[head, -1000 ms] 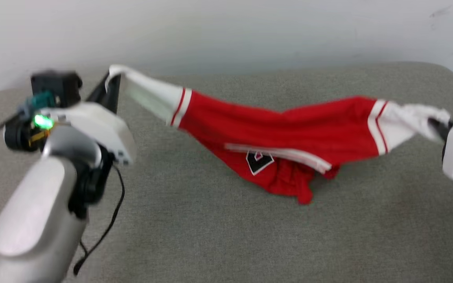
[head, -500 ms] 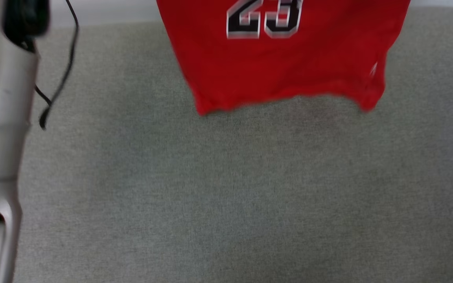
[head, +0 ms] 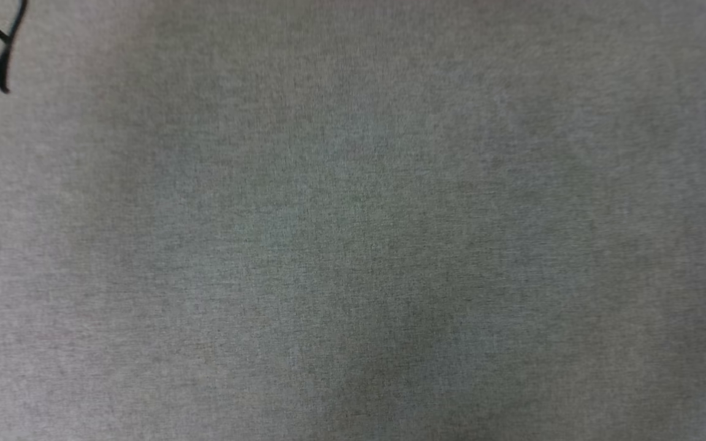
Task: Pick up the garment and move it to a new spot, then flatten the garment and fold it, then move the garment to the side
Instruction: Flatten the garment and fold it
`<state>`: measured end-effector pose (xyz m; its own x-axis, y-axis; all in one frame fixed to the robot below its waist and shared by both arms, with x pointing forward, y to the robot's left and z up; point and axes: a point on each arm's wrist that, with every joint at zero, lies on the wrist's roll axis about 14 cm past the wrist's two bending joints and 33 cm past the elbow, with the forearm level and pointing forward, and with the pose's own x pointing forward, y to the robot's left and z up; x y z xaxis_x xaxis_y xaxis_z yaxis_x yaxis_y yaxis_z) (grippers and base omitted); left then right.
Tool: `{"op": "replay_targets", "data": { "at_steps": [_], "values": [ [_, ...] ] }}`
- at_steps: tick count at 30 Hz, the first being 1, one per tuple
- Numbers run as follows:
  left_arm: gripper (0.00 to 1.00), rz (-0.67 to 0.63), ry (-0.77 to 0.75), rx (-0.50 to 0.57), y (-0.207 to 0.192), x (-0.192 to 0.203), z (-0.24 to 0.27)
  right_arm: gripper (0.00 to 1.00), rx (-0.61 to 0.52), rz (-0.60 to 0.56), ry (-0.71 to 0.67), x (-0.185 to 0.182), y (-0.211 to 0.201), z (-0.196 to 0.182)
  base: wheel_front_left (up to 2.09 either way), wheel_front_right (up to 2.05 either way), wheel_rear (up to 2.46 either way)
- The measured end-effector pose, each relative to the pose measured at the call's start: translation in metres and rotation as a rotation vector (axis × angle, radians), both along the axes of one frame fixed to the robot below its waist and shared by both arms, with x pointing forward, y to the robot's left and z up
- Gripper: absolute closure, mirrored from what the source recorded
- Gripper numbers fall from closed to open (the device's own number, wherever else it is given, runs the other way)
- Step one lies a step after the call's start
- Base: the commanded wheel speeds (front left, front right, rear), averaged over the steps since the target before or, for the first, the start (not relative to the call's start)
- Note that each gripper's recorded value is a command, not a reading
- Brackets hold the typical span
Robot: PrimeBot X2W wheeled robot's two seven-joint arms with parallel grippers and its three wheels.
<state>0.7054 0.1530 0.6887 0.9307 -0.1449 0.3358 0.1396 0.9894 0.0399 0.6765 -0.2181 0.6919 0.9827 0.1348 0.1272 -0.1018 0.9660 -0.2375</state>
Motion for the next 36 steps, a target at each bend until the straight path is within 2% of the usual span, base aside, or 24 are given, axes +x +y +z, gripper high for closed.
{"op": "replay_targets", "data": {
  "at_steps": [7, 13, 17, 23, 36],
  "values": [
    [1.0, -0.006, 0.18, -0.05, 0.0, 0.017, -0.096, 1.0, 0.064, 0.019, 0.177, 0.023, 0.013, -0.094, 0.0, 0.0, 0.0],
    [1.0, -0.001, 0.307, -0.07, 0.005, -0.003, -0.156, 1.0, 0.131, 0.002, 0.335, 0.003, 0.014, -0.162, 0.0, 0.0, 0.0],
    [1.0, 0.025, 0.398, -0.078, 0.018, -0.035, -0.191, 1.0, 0.173, -0.01, 0.431, -0.03, 0.014, -0.2, 0.0, 0.0, 0.0],
    [1.0, 0.06, 0.387, -0.141, 0.041, -0.092, -0.193, 1.0, 0.229, -0.018, 0.479, -0.09, 0.01, -0.227, 0.0, 0.0, 0.0],
    [1.0, 0.152, 0.437, -0.184, 0.061, -0.259, -0.216, 1.0, 0.335, 0.006, 0.483, -0.226, 0.006, -0.241, 0.0, 0.0, 0.0]
  ]
}}
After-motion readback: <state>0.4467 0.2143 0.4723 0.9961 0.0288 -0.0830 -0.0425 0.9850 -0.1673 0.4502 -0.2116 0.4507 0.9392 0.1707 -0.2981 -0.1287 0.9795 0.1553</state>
